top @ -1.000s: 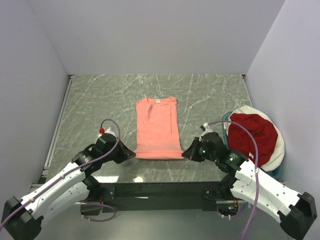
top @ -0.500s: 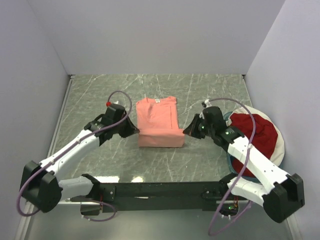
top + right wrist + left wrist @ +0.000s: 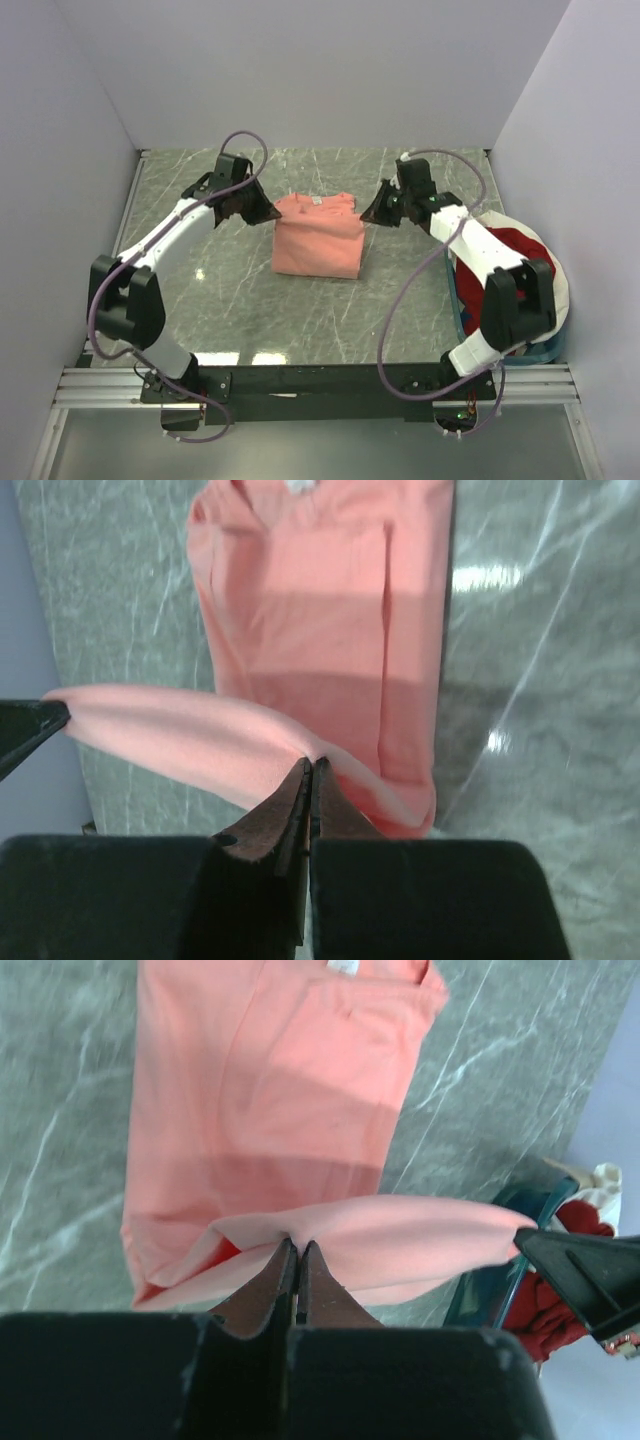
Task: Fold and stack the t-shirts
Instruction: Fold the tshirt, then neatly place the folded tshirt to the corner
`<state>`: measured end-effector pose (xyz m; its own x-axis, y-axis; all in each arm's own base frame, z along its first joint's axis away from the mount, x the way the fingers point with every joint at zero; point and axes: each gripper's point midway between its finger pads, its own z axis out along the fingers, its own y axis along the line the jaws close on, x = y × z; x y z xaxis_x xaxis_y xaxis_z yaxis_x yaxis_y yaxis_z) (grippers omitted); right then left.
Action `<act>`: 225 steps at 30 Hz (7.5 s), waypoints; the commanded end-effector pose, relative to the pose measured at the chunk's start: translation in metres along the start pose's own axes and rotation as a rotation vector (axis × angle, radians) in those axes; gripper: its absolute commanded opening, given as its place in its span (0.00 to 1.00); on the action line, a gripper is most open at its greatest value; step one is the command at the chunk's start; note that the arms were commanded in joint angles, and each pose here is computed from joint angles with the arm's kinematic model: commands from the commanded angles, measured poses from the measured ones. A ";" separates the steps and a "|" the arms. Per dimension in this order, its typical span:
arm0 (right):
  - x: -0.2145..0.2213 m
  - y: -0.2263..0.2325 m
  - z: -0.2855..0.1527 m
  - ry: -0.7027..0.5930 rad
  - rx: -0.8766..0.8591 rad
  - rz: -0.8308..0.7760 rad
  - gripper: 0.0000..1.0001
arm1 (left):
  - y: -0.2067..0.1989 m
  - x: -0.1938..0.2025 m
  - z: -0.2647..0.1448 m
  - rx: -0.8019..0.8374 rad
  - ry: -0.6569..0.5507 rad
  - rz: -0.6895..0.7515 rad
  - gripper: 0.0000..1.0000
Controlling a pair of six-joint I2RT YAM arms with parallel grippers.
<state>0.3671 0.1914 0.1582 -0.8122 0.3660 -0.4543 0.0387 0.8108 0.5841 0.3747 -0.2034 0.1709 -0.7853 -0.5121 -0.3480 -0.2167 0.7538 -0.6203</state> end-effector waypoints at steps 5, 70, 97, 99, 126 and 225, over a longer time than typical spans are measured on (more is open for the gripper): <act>-0.062 0.002 0.036 -0.030 -0.027 0.000 0.00 | -0.013 -0.053 0.024 0.026 -0.021 0.021 0.01; -0.021 0.119 0.182 0.179 -0.359 -0.150 0.43 | 0.016 -0.094 0.144 -0.025 0.010 0.007 0.01; -0.042 0.082 0.204 0.228 -0.438 0.056 0.41 | 0.009 -0.050 0.078 0.052 -0.018 -0.027 0.11; -0.044 0.082 0.202 0.228 -0.453 0.062 0.42 | 0.013 -0.029 0.080 0.055 0.006 -0.033 0.08; -0.065 0.039 0.193 0.222 -0.444 0.018 0.42 | 0.061 0.029 0.074 -0.065 0.039 -0.030 0.05; 0.090 0.001 -0.098 -0.077 -0.171 -0.242 0.40 | 0.285 -0.355 0.045 -1.027 -0.590 0.362 0.00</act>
<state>0.2380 0.1806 0.1841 -0.7522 0.2276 -0.6183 -0.2298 0.7889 0.5700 0.5944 0.1656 0.0630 -0.6385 -0.1797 -0.7483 -0.5830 0.7477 0.3178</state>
